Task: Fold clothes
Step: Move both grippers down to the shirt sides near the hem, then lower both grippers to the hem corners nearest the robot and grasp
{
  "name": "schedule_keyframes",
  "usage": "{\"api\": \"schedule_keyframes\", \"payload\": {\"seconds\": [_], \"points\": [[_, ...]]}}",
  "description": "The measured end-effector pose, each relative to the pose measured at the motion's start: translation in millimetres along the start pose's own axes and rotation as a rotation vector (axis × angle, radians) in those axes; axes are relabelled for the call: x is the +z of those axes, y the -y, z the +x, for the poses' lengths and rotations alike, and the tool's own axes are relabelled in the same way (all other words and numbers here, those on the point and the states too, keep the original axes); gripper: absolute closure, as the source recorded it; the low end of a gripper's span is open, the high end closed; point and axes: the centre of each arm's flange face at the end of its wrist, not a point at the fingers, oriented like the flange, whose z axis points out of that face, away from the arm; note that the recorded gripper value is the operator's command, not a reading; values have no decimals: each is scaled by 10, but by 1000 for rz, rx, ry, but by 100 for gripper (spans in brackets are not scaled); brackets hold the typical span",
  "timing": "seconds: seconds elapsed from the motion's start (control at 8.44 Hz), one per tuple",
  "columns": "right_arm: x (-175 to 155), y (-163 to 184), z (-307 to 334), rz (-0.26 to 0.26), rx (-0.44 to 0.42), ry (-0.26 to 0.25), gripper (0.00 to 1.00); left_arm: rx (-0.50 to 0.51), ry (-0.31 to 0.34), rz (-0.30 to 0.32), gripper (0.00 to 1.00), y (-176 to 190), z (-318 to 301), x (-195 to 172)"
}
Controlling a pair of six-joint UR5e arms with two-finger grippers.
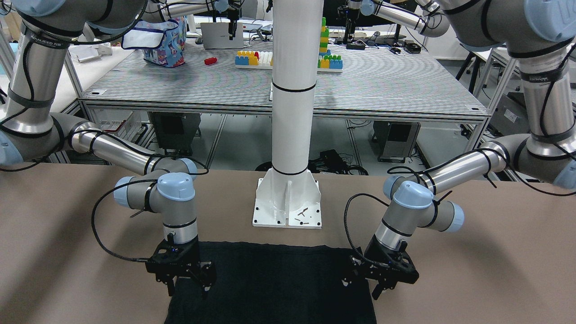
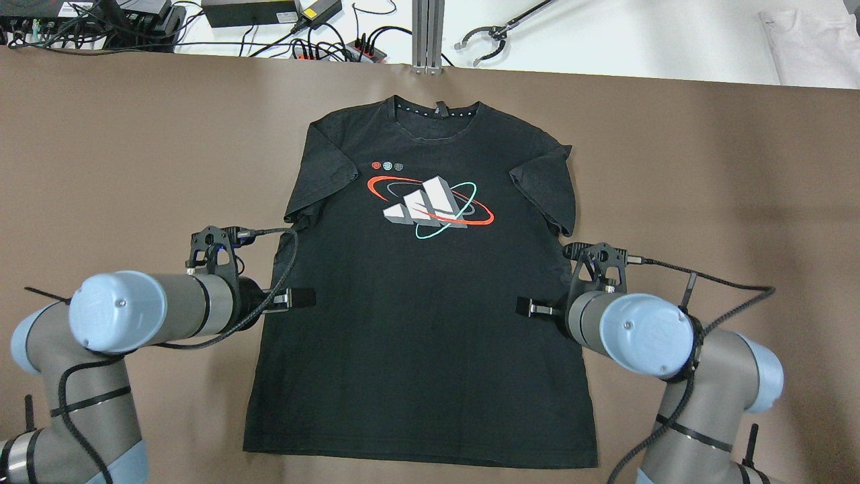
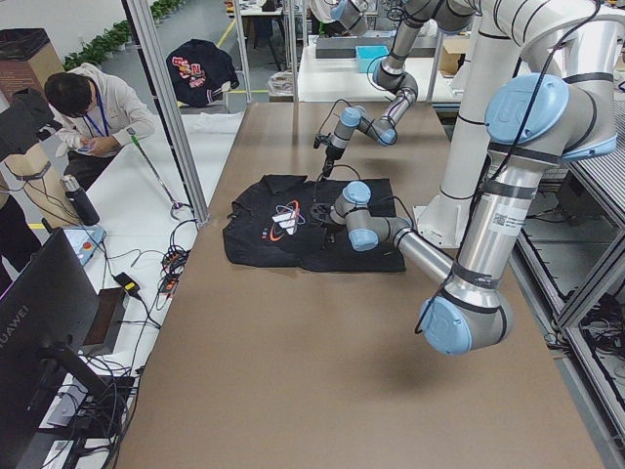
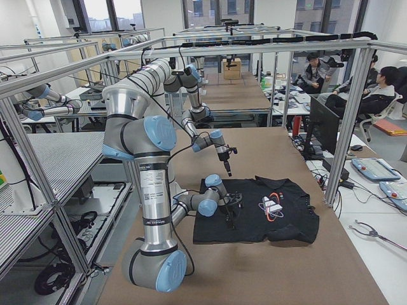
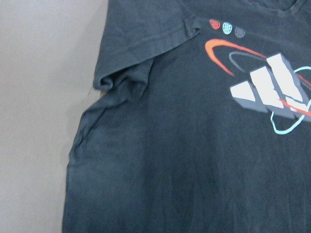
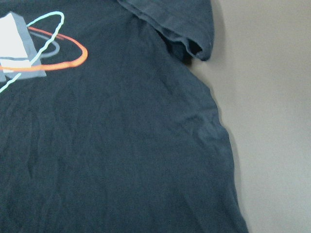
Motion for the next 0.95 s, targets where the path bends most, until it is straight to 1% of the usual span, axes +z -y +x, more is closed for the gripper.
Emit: {"api": "schedule_keyframes", "payload": {"seconds": [0.12, 0.36, 0.47, 0.59, 0.71, 0.83, 0.95], "points": [[-124, -275, 87, -14, 22, 6, 5, -17, 7, -31, 0, -291, -121, -103], [-256, -704, 326, -55, 34, -9, 5, -6, 41, -64, 0, -950, -363, -237], [-270, -868, 421, -74, 21, -23, 5, 13, 57, -77, 6, -1249, -440, -252], [-278, -992, 476, -89, 7, -31, 5, 33, 71, -86, 31, -1476, -505, -252], [-292, -1080, 500, -101, -4, -33, 5, 53, 81, -90, 48, -1645, -547, -236], [-302, -1132, 509, -108, -11, -33, 5, 71, 89, -93, 54, -1755, -579, -215], [-309, -1157, 513, -112, -15, -33, 5, 83, 94, -96, 58, -1815, -600, -197]]}}
